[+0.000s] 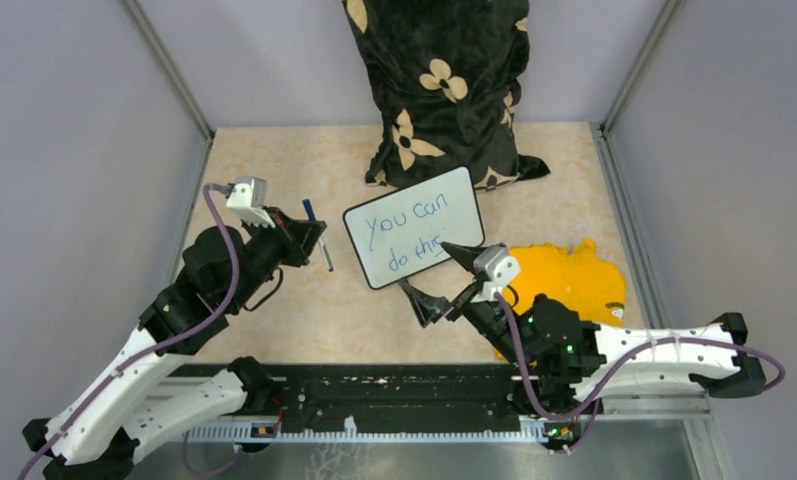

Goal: Write a sentence on the whiteboard
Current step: Place the whiteboard marker at the center of the board.

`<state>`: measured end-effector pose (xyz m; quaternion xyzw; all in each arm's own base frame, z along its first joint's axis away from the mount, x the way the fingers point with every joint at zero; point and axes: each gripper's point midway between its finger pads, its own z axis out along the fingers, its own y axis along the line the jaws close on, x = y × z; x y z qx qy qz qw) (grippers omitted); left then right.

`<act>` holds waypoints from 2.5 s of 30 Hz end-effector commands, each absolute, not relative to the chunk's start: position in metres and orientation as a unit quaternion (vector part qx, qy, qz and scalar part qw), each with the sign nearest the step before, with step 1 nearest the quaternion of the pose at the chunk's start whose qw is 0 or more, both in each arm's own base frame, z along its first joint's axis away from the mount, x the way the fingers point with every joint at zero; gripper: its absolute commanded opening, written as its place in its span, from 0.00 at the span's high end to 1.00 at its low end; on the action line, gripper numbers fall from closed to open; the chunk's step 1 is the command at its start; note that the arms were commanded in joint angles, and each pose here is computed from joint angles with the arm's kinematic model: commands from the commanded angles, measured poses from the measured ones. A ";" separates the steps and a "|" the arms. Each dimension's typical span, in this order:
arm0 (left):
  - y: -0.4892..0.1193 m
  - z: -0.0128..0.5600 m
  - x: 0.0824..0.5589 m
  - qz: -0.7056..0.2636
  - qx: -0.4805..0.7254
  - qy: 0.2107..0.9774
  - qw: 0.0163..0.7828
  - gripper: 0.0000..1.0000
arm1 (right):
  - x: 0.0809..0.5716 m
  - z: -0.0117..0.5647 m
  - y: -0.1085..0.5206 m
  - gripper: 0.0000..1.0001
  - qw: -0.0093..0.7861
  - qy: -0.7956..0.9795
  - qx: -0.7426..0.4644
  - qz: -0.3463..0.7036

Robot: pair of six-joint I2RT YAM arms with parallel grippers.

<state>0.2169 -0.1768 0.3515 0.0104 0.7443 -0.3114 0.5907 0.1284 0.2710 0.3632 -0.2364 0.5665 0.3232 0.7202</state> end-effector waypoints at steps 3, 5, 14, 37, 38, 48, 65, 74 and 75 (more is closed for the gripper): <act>-0.165 0.305 0.229 -0.213 0.027 0.801 0.559 1.00 | 0.161 0.312 0.237 0.01 0.710 0.645 -0.154 0.238; -0.171 0.293 0.235 -0.201 0.032 0.812 0.547 1.00 | 0.167 0.298 0.240 0.01 0.697 0.660 -0.159 0.232; -0.148 0.217 0.247 -0.108 0.004 0.874 0.473 1.00 | 0.166 0.265 0.266 0.01 0.657 0.693 -0.186 0.231; -0.116 0.059 0.319 -0.083 -0.082 0.970 0.213 1.00 | 0.161 0.231 0.283 0.02 0.611 0.731 -0.230 0.200; -0.121 0.055 0.320 -0.094 -0.078 0.972 0.202 1.00 | 0.161 0.230 0.283 0.02 0.610 0.732 -0.230 0.198; -0.120 0.029 0.328 -0.088 -0.054 0.974 0.200 1.00 | 0.165 0.227 0.283 0.02 0.611 0.737 -0.226 0.181; -0.122 0.012 0.327 -0.084 -0.049 0.981 0.170 0.89 | 0.168 0.225 0.277 0.03 0.618 0.737 -0.213 0.175; -0.122 0.009 0.326 -0.081 -0.051 0.982 0.165 0.81 | 0.167 0.225 0.275 0.04 0.616 0.739 -0.206 0.181; -0.122 0.009 0.326 -0.081 -0.051 0.982 0.165 0.81 | 0.167 0.225 0.274 0.04 0.615 0.739 -0.206 0.181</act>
